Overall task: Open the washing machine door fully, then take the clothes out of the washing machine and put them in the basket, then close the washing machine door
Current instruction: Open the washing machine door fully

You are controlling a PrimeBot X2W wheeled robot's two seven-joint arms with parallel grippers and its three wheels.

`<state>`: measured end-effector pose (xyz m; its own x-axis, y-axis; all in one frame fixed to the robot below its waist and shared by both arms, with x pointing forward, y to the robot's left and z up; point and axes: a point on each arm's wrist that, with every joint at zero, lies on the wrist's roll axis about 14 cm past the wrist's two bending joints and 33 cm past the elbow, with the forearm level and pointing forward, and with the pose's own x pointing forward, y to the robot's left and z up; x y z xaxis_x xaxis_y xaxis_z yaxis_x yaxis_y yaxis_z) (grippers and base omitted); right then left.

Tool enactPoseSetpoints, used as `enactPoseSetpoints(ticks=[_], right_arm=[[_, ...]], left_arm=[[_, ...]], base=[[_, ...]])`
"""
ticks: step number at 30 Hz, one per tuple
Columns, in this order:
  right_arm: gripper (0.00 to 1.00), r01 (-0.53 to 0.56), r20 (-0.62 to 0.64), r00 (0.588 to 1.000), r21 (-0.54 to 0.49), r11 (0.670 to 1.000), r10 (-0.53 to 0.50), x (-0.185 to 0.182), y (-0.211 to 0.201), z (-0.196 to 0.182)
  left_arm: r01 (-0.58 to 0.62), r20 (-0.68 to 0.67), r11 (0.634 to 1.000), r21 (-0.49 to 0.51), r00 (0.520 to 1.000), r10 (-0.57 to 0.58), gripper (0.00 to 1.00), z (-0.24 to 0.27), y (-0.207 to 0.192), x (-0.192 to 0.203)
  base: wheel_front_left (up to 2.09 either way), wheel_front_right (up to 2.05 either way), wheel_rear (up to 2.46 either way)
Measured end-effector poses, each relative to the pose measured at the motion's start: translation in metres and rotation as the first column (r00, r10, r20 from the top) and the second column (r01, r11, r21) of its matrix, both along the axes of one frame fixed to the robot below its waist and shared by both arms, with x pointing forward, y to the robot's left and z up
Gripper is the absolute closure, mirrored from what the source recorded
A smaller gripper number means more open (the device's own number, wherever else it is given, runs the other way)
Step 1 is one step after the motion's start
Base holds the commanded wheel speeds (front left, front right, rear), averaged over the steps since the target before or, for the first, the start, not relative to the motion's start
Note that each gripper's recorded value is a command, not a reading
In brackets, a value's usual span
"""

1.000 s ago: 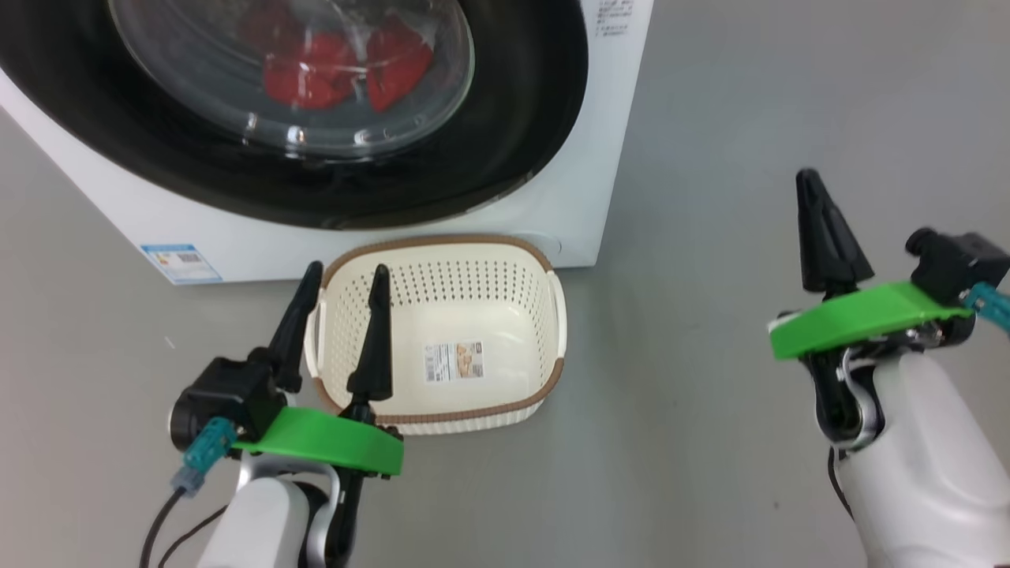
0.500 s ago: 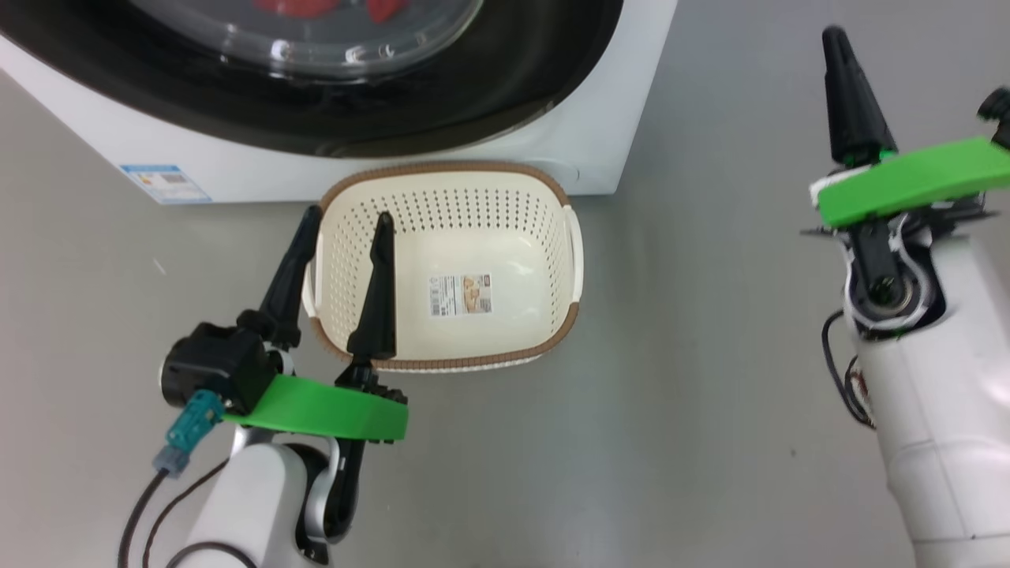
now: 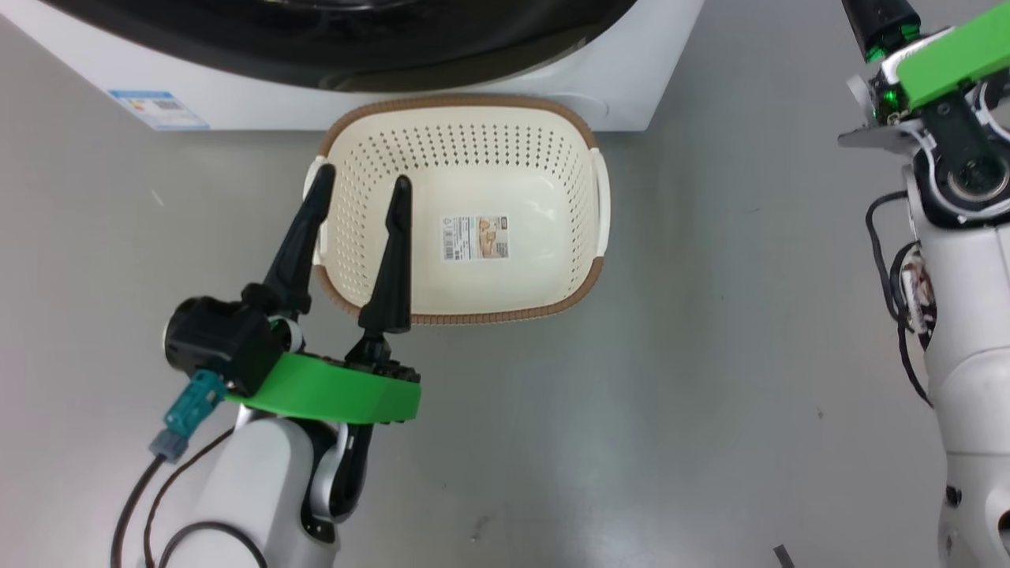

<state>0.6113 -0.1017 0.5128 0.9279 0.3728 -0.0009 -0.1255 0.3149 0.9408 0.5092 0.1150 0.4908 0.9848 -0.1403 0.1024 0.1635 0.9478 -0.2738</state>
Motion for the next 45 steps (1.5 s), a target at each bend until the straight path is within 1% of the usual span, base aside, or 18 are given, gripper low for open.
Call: enactPoseSetpoints(ticks=[3, 7, 11, 16, 26, 29, 37, 45], right_arm=[[1.00, -0.058, -0.028, 0.998, 0.042, 0.997, 0.059, 0.007, 0.010, -0.005], [1.00, -0.097, -0.029, 0.995, 0.092, 0.991, 0.100, 0.020, 0.017, -0.002], [1.00, -0.128, -0.026, 0.991, 0.112, 0.985, 0.132, 0.031, 0.023, -0.001], [1.00, -0.169, -0.038, 0.984, 0.117, 0.979, 0.175, 0.041, 0.034, -0.007], [1.00, -0.239, -0.035, 0.969, 0.109, 0.965, 0.244, 0.061, 0.055, -0.011], [1.00, -0.269, -0.033, 0.961, 0.113, 0.956, 0.274, 0.065, 0.066, -0.010], [1.00, -0.324, -0.042, 0.942, 0.134, 0.937, 0.332, 0.072, 0.085, -0.011], [1.00, -0.392, -0.054, 0.915, 0.116, 0.913, 0.400, 0.067, 0.094, -0.009]], left_arm=[[0.000, -0.006, 1.000, 0.003, 1.000, 0.000, 0.00, -0.005, 0.001, 0.003], [-0.005, -0.022, 1.000, 0.009, 1.000, 0.005, 0.00, -0.013, 0.004, 0.006], [-0.012, -0.033, 1.000, 0.014, 0.999, 0.012, 0.00, -0.019, 0.007, 0.009], [-0.020, -0.051, 1.000, 0.018, 0.998, 0.021, 0.00, -0.028, 0.011, 0.009], [-0.037, -0.046, 0.999, 0.034, 0.998, 0.039, 0.00, -0.031, 0.021, 0.014], [-0.044, -0.050, 0.998, 0.041, 0.998, 0.046, 0.00, -0.032, 0.024, 0.014], [-0.060, -0.063, 0.997, 0.052, 0.996, 0.064, 0.00, -0.036, 0.032, 0.011], [-0.067, -0.062, 0.997, 0.047, 0.996, 0.070, 0.00, -0.035, 0.034, 0.010]], base=[[0.00, 0.00, 0.00], [0.00, 0.00, 0.00], [0.00, 0.00, 0.00], [0.00, 0.00, 0.00], [0.00, 0.00, 0.00], [0.00, 0.00, 0.00], [0.00, 0.00, 0.00], [0.00, 0.00, 0.00]])
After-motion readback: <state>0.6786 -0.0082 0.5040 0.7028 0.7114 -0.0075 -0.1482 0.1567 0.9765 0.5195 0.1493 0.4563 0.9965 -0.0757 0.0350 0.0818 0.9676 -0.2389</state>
